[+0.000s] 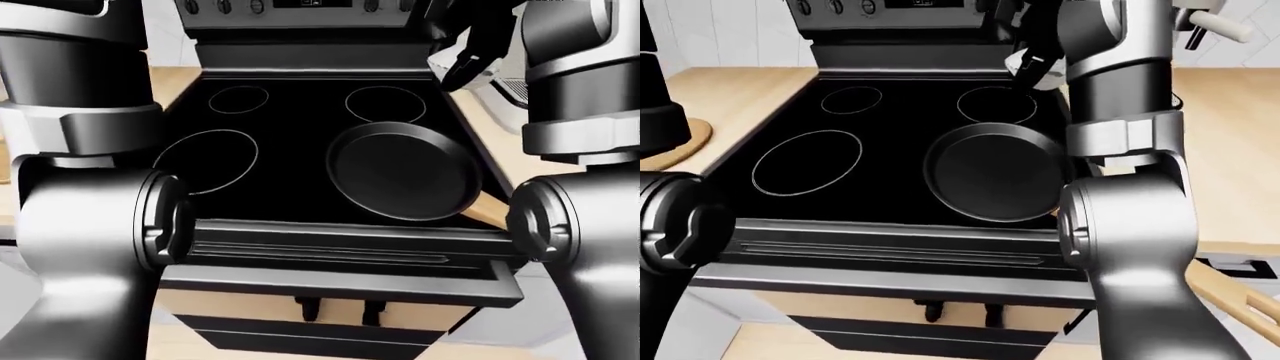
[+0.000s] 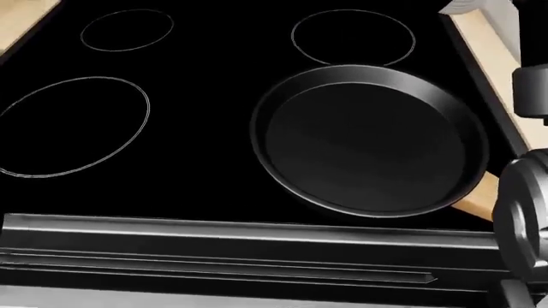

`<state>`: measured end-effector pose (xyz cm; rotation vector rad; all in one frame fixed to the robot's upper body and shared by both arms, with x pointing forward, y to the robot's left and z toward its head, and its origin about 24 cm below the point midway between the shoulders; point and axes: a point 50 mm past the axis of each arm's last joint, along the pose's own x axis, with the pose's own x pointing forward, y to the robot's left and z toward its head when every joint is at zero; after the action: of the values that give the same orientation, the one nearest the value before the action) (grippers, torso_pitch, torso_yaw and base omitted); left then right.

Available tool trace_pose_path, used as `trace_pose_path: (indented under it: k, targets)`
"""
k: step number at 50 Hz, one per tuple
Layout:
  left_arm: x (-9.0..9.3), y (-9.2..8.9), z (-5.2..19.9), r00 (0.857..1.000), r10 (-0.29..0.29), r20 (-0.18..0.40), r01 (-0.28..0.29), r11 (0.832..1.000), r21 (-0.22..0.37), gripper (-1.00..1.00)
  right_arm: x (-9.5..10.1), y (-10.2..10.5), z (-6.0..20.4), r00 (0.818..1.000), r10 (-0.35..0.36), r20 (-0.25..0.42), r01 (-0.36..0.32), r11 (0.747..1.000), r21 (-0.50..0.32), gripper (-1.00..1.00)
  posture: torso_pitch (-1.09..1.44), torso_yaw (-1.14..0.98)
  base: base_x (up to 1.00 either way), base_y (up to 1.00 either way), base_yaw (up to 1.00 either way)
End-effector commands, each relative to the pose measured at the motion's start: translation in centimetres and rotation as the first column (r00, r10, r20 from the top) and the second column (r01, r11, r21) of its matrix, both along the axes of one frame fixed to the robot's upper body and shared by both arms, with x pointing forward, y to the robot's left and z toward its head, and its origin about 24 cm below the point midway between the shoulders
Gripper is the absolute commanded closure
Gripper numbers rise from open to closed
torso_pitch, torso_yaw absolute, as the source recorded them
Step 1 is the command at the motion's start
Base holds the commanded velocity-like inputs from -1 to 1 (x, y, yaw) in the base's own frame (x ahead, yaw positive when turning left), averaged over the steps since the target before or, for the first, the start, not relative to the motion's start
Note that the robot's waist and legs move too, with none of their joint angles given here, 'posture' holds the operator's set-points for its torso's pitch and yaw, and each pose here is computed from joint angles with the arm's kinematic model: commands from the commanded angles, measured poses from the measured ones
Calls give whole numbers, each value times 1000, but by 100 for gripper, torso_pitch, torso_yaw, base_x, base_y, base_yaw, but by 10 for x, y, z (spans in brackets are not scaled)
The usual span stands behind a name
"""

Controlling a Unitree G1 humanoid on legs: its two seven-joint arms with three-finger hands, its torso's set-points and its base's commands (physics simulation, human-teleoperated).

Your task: Pick the scallop from the pan and place it on the plate.

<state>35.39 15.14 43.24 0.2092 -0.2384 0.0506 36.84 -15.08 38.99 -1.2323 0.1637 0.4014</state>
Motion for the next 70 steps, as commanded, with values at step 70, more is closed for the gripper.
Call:
trace_pose_path:
  k: [70]
  targets:
    - [-11, 3, 17, 997, 18, 72, -18, 1000, -3, -100, -8, 9, 13, 995, 52, 87, -51, 999, -15, 100, 0, 0, -16, 22, 0]
